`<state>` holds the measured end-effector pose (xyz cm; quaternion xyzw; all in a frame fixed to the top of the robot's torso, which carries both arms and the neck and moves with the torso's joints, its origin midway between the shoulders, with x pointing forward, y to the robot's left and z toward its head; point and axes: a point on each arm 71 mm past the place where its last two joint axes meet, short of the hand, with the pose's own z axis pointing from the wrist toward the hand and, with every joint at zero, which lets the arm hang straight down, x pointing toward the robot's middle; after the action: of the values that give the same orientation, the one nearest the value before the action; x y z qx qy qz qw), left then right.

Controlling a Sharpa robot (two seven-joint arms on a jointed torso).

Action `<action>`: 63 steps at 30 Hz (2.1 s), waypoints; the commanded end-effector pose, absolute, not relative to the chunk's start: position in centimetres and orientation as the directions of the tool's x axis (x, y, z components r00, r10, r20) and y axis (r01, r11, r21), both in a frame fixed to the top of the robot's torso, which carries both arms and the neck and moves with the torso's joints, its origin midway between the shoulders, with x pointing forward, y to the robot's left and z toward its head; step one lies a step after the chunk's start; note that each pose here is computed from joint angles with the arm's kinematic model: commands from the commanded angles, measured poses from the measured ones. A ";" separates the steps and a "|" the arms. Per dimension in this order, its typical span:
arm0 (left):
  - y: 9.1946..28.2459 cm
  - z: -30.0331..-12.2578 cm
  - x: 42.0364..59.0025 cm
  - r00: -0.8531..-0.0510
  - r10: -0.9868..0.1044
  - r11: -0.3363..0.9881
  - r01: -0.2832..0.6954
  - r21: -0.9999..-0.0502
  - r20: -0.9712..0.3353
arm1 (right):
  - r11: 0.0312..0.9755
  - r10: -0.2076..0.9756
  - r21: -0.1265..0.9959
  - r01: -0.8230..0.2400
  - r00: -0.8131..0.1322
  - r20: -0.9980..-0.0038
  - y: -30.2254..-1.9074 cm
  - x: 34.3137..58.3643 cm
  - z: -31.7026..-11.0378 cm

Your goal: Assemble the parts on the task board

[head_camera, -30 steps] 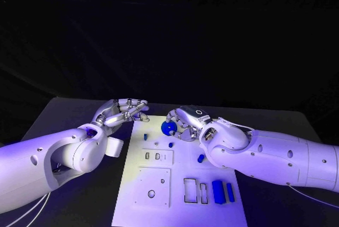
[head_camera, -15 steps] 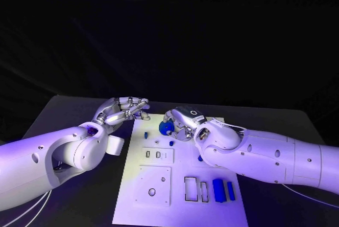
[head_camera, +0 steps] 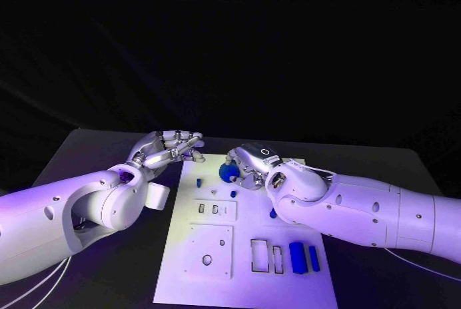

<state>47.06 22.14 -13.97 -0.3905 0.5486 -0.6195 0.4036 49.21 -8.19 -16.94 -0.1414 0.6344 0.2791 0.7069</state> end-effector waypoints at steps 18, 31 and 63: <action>22.0 -13.8 47.0 -0.385 -0.922 -0.078 0.074 -0.994 0.044 | 0.810 0.170 0.140 -0.569 -0.001 -0.985 -8.3 49.5 -17.5; 22.0 -13.9 47.0 -0.384 -0.922 -0.077 0.074 -0.994 0.044 | 0.812 0.172 0.168 -0.559 -0.046 -0.984 -8.6 49.6 -17.8; 22.5 -13.9 47.0 -0.376 -0.926 -0.073 0.072 -0.995 0.041 | 0.780 0.359 0.297 -0.551 0.004 -0.933 -14.6 47.5 -15.3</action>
<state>47.05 22.66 -14.00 -0.3935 0.5492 -0.6151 0.4064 47.74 -14.36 -16.25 -0.0994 0.6554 0.2823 0.6935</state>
